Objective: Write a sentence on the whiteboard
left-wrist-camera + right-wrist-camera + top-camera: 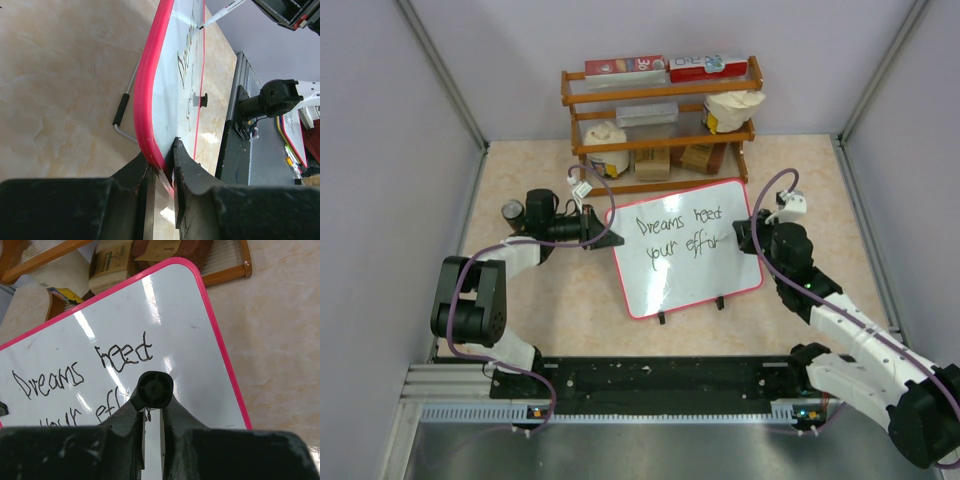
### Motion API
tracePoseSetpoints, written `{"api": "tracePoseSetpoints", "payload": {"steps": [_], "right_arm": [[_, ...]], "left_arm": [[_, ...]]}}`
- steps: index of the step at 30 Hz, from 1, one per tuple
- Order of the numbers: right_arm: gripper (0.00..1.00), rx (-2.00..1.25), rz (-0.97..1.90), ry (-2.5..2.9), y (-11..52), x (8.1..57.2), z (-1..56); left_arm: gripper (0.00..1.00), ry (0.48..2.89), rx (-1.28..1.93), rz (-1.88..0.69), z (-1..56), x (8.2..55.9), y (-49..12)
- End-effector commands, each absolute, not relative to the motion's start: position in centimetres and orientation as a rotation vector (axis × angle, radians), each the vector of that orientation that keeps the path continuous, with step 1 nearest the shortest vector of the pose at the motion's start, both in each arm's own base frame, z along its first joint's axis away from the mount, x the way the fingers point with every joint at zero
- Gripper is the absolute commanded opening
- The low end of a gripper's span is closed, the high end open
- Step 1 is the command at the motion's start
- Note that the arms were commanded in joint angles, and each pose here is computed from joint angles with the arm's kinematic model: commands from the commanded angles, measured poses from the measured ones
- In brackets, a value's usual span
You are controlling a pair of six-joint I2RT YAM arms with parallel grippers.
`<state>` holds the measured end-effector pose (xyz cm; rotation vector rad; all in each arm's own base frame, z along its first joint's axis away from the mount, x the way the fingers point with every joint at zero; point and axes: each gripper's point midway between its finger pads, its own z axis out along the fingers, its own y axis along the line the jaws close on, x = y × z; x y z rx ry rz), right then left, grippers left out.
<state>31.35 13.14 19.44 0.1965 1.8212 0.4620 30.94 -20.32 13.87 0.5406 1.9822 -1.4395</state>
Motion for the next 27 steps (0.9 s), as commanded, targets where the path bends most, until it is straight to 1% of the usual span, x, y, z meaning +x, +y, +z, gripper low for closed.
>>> {"api": "tracePoseSetpoints", "payload": {"steps": [1,27], "right_arm": [[0.0,0.246,0.428,1.754,12.0,32.4,21.6],[0.0,0.236,0.432,1.76,11.7,31.4,21.6]], "left_arm": [[0.0,1.998,0.59,-1.279,11.7,31.7,-19.9],[0.0,1.999,0.592,-1.282,11.7,31.6,-19.9]]}}
